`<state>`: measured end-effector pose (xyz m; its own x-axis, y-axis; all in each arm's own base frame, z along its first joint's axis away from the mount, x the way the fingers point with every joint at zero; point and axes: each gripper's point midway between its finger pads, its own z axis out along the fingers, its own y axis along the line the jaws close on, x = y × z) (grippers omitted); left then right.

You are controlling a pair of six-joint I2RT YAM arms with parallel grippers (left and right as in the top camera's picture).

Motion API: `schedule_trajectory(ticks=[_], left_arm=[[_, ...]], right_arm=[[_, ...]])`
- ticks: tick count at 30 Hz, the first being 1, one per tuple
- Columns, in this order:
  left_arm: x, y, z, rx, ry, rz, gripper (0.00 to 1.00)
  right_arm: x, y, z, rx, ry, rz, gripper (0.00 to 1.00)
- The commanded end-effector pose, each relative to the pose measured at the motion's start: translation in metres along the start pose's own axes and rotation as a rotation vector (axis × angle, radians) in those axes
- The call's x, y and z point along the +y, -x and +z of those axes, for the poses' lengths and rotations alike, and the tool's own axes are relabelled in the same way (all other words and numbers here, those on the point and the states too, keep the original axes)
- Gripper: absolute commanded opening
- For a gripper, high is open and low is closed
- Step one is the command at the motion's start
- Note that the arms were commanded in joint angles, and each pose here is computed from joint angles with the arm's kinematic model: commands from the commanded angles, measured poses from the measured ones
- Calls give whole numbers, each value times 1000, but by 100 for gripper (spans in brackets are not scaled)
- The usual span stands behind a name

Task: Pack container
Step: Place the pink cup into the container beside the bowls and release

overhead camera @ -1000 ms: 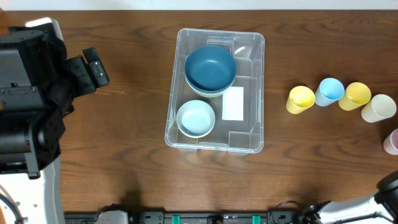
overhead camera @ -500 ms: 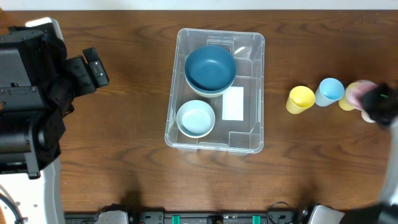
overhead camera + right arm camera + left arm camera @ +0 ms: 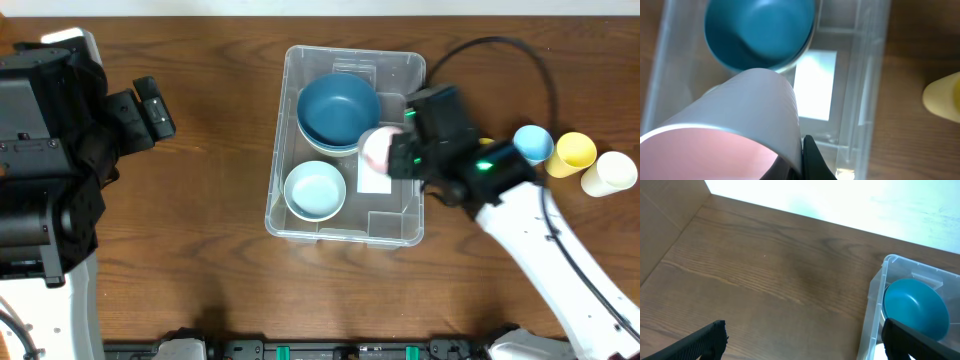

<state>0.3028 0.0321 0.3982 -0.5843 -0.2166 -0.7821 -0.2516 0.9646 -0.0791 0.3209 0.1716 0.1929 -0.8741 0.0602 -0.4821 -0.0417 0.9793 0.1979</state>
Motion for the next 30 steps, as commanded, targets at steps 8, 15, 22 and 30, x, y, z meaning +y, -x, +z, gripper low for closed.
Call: schedule_trajectory(ticks=[8, 15, 22, 30], left_arm=[[3, 0, 0, -2, 15, -4, 98], [3, 0, 0, -2, 15, -4, 98], [3, 0, 0, -2, 15, -4, 98], [3, 0, 0, -2, 15, -4, 98]], right_arm=[[-9, -37, 74, 178, -178, -67, 1], [-9, -55, 115, 261, -196, -76, 1], [-5, -48, 119, 233, -176, -70, 36], [-29, 36, 27, -56, -88, 87, 86]])
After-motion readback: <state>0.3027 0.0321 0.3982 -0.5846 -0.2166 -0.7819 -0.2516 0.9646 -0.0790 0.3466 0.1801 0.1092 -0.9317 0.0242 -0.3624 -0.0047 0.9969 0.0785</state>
